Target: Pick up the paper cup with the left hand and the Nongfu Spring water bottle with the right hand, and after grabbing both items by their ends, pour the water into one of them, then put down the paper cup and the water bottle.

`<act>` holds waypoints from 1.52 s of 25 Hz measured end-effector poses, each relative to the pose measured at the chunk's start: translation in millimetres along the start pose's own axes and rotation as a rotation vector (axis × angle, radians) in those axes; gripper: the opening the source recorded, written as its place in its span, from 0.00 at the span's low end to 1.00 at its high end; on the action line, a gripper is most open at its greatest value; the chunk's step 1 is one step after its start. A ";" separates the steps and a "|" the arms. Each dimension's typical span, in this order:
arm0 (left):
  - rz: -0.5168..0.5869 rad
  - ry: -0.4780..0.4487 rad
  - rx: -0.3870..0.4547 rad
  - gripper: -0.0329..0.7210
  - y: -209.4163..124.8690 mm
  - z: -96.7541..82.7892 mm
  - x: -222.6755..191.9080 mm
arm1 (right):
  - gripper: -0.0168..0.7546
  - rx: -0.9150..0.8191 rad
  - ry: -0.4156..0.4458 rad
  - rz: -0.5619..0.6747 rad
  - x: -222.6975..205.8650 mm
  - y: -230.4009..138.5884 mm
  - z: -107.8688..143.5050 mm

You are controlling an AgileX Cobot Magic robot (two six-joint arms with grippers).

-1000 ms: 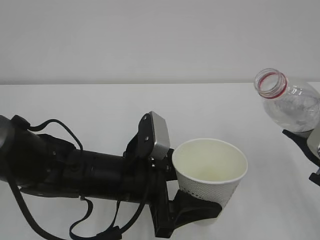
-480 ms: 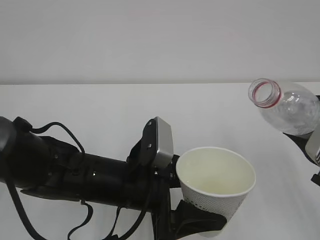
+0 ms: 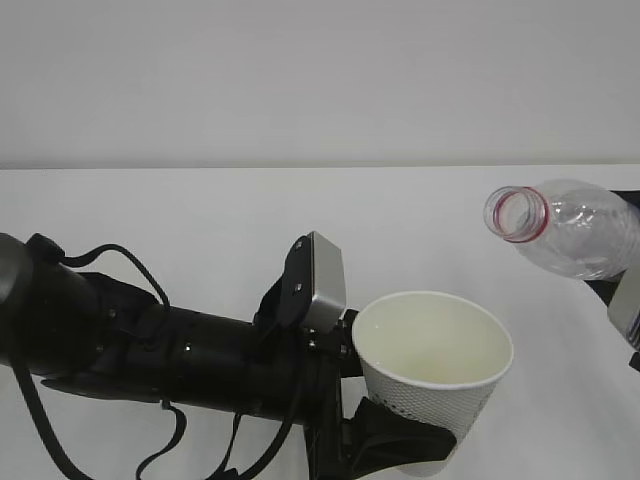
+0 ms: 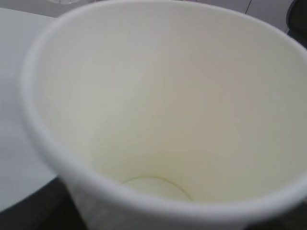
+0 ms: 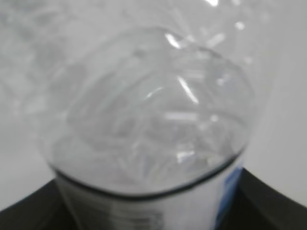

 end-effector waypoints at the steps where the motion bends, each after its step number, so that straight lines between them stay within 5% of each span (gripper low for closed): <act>1: 0.000 0.000 0.002 0.77 0.0 0.0 0.0 | 0.67 0.002 0.000 0.000 0.0 0.0 0.0; 38: -0.001 0.000 0.006 0.74 0.1 0.0 0.0 | 0.67 0.197 -0.114 -0.072 1.0 9.3 -11.9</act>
Point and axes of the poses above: a point on each arm's last joint axis where the gripper is mounted, x pointing back along that axis away from the gripper, z along the wrist's bending axis when the last joint is at zero, y = z × x, the point moved 2 cm from there along -x, pointing out along that axis toward the gripper, and after that the axes turned 9 degrees about -x, right-handed, at the moved point
